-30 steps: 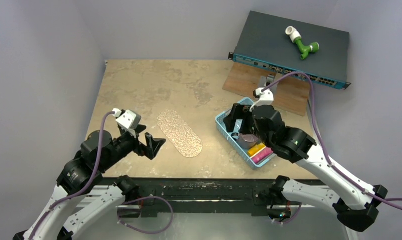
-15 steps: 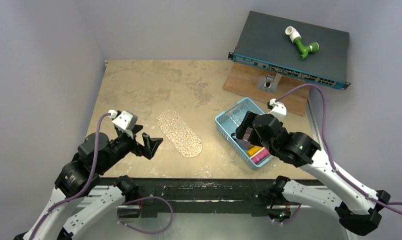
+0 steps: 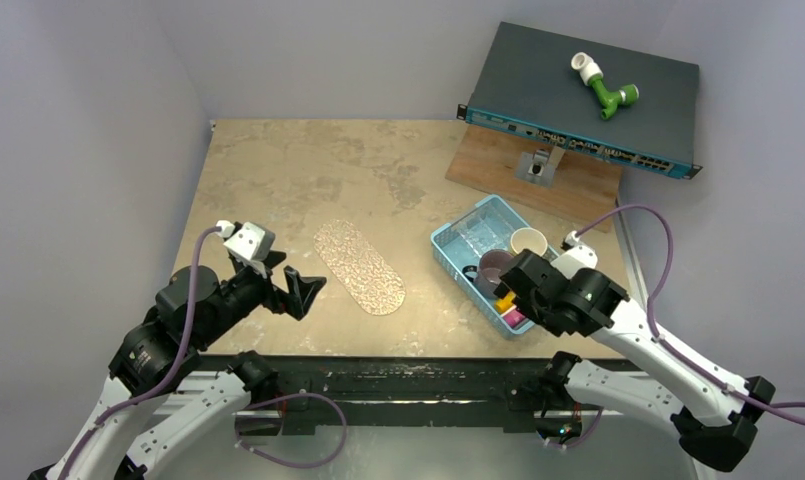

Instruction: Prepare toiletry sets of a toothbrush and toothpaste on the tray

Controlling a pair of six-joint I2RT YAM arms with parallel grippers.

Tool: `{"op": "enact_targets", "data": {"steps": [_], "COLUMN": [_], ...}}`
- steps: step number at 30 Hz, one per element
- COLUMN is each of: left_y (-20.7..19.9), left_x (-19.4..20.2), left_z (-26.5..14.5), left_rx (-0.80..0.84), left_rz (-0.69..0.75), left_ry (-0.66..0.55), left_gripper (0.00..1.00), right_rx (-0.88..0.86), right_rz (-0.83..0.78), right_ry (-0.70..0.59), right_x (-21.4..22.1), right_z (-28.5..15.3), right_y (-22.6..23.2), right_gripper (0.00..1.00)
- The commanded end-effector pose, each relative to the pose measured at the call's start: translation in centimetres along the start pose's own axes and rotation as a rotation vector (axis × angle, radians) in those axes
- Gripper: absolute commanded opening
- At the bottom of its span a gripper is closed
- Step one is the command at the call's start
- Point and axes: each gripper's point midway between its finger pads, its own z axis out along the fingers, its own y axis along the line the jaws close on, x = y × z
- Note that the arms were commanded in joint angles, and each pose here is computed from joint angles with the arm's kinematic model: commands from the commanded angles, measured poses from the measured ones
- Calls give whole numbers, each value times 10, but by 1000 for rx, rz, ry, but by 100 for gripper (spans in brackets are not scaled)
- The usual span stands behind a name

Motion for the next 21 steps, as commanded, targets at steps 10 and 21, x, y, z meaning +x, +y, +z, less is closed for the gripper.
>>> {"op": "enact_targets", "data": {"steps": [10,21], "left_y": [-9,-13], "left_x": [-4,-5], "left_z": [0,-2], "left_rx": [41,64], "left_rz": [-22,-29], "left_ry": [-10,-15], "left_gripper": [100,100], "right_rx": [50,144], "right_rz": [278,245], "right_ry": [-89,-95], "right_x": [-1,11], "right_z": [15,33], "right_y": [-35,-47], "right_gripper": [78,62]}}
